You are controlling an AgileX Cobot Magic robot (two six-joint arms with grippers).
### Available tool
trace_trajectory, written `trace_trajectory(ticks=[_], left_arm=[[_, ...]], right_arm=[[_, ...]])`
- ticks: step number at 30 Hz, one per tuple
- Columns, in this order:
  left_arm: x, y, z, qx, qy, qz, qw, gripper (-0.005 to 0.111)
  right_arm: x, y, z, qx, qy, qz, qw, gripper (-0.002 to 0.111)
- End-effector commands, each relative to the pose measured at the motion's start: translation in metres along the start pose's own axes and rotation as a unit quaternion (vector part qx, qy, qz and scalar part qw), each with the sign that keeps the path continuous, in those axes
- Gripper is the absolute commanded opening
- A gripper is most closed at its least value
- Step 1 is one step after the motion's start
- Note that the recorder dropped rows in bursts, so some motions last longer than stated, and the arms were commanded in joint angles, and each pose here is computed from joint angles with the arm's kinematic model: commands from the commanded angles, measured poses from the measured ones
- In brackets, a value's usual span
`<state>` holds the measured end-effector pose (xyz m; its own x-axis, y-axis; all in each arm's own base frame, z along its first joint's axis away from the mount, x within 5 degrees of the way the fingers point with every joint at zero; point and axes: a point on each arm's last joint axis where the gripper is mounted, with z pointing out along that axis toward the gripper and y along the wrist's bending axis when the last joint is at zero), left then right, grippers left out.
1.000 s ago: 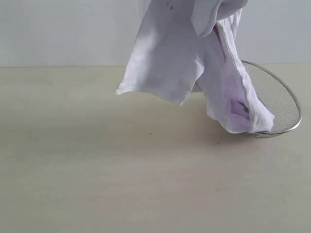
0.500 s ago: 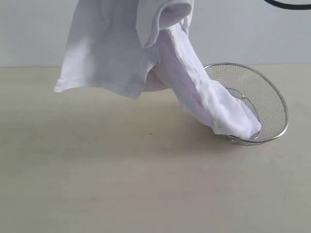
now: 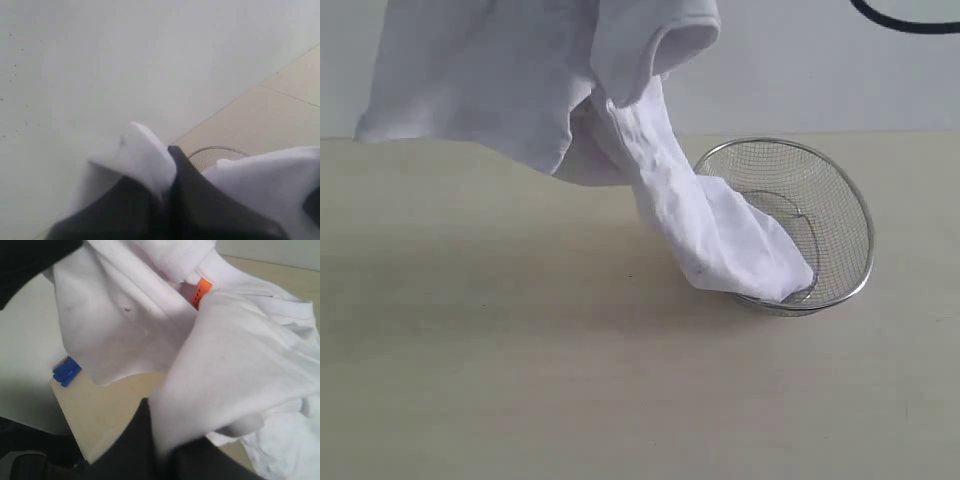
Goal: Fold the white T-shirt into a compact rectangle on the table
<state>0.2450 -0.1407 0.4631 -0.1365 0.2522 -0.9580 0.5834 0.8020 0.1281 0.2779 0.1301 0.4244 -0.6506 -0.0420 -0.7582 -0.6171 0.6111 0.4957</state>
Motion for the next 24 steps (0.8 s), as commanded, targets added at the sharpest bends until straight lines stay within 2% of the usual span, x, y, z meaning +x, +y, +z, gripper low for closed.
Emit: trace_trajectory(ticks=[1, 5, 8, 10, 12, 13, 14, 19, 24], left_arm=[[-0.004, 0.002, -0.003, -0.005, -0.022, -0.015, 1.000, 0.004], [-0.001, 0.001, -0.003, -0.005, -0.004, -0.005, 1.000, 0.004], [0.000, 0.003, -0.003, -0.008, 0.001, -0.001, 1.000, 0.004], [0.000, 0.005, -0.003, -0.012, 0.000, -0.002, 1.000, 0.004], [0.000, 0.006, -0.004, -0.015, -0.003, -0.002, 1.000, 0.004], [-0.001, 0.008, -0.005, -0.019, -0.007, -0.002, 1.000, 0.004], [-0.001, 0.009, -0.006, -0.022, -0.008, -0.001, 1.000, 0.004], [0.001, 0.014, -0.009, -0.031, 0.004, 0.001, 1.000, 0.004], [0.008, 0.018, -0.007, -0.048, 0.020, 0.015, 0.999, 0.004]], right_arm=[[0.007, -0.008, 0.009, 0.003, 0.041, -0.005, 0.999, 0.000], [0.010, -0.021, 0.020, 0.019, 0.065, -0.006, 0.998, 0.003], [0.013, -0.028, 0.027, 0.024, 0.077, -0.005, 0.997, 0.017], [0.014, -0.033, 0.032, 0.026, 0.083, 0.002, 0.996, 0.039], [0.015, -0.037, 0.036, 0.029, 0.089, 0.013, 0.996, 0.067], [0.016, -0.039, 0.037, 0.033, 0.094, 0.015, 0.995, 0.075], [0.017, -0.041, 0.038, 0.036, 0.096, 0.018, 0.995, 0.076], [0.022, -0.054, 0.043, 0.079, 0.123, 0.013, 0.989, 0.063], [0.021, -0.074, 0.036, 0.176, 0.116, 0.028, 0.977, 0.063]])
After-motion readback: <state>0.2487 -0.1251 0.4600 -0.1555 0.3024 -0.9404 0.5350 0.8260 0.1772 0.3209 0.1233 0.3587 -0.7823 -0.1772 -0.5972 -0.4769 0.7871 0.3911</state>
